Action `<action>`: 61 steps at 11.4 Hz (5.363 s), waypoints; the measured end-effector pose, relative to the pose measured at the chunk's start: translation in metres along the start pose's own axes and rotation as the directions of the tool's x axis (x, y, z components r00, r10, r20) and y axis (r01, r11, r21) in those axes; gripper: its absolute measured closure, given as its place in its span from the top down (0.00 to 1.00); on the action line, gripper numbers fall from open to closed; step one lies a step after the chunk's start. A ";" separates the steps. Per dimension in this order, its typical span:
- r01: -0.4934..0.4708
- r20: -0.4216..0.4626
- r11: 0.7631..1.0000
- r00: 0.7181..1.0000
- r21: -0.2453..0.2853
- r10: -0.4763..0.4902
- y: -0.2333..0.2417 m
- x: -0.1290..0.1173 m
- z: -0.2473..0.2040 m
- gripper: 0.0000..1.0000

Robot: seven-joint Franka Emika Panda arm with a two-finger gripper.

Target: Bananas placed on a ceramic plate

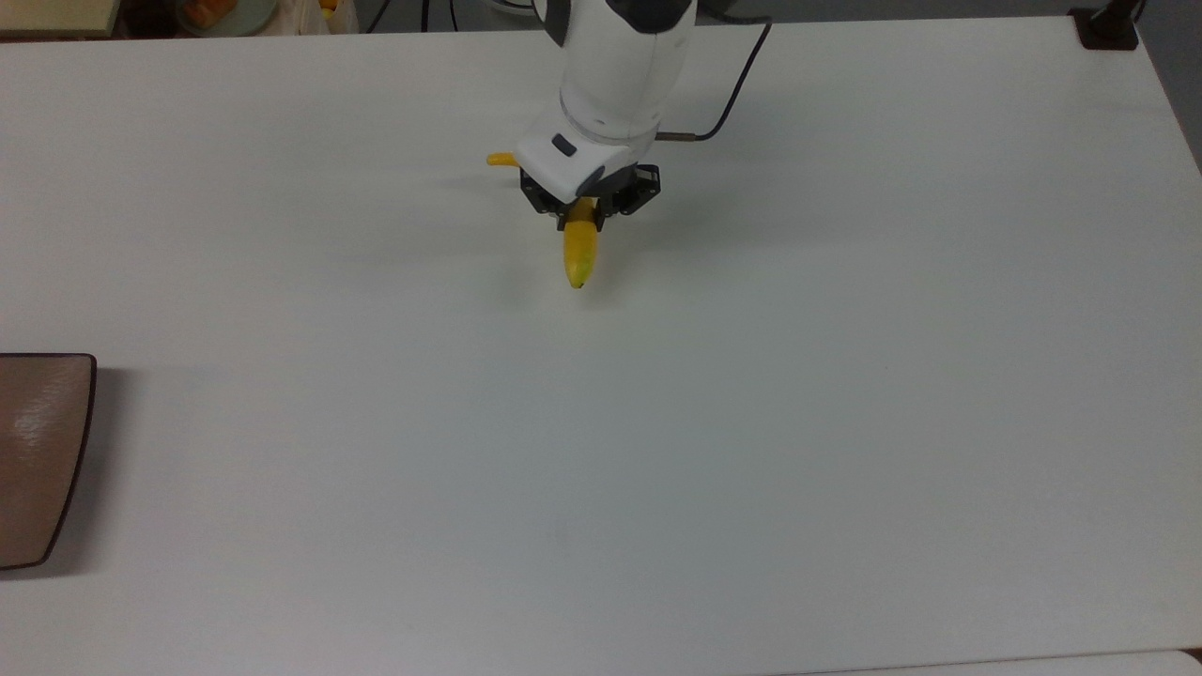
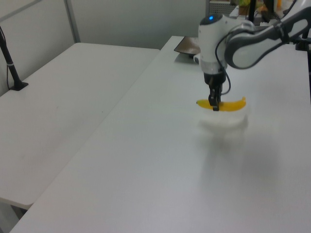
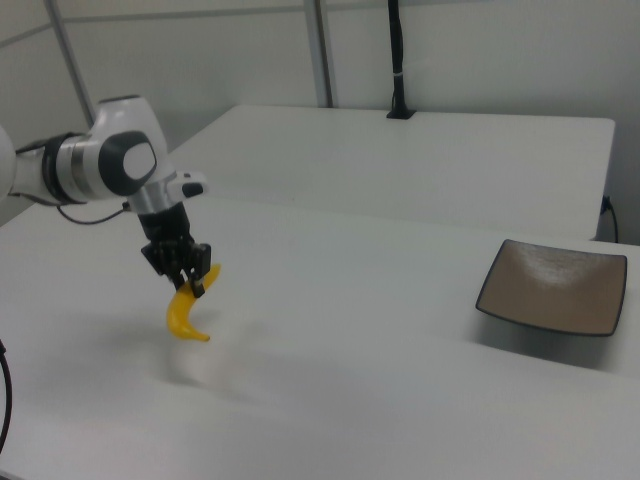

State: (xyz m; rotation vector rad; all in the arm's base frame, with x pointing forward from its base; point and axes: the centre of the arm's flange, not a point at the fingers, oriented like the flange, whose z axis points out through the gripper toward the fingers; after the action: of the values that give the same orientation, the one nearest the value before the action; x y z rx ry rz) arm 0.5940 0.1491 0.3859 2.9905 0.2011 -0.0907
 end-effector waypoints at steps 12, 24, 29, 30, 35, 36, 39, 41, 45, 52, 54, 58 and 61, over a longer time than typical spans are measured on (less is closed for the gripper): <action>-0.159 -0.094 0.978 0.981 0.132 0.172 0.231 0.013 -0.128 0.37; -0.414 -0.693 0.908 0.638 0.061 0.337 0.431 0.085 -0.010 0.37; -0.450 -0.757 0.893 0.577 0.018 0.306 0.456 0.091 0.042 0.37; -0.455 -0.762 0.891 0.571 0.015 0.305 0.459 0.090 0.047 0.37; -0.461 -0.770 0.887 0.561 0.013 0.303 0.464 0.089 0.052 0.53; -0.461 -0.771 0.887 0.560 0.013 0.303 0.464 0.089 0.052 0.64; -0.461 -0.774 0.887 0.557 0.013 0.301 0.464 0.089 0.051 0.91; -0.460 -0.786 0.888 0.544 0.013 0.294 0.463 0.089 0.037 1.00; -0.388 -0.659 0.921 0.682 0.041 0.317 0.410 0.088 -0.042 1.00; -0.171 -0.321 0.979 0.926 0.109 0.198 0.249 -0.010 -0.223 1.00; -0.089 -0.261 0.988 0.958 0.124 0.119 0.200 -0.047 -0.264 1.00; -0.014 -0.173 0.966 0.983 0.256 0.060 0.155 -0.089 -0.263 1.00; -0.024 -0.142 0.962 0.988 0.274 0.065 0.150 -0.078 -0.224 1.00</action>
State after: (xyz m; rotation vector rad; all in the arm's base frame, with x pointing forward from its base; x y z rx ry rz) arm 0.5492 0.0249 0.6328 3.2760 0.1472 0.1236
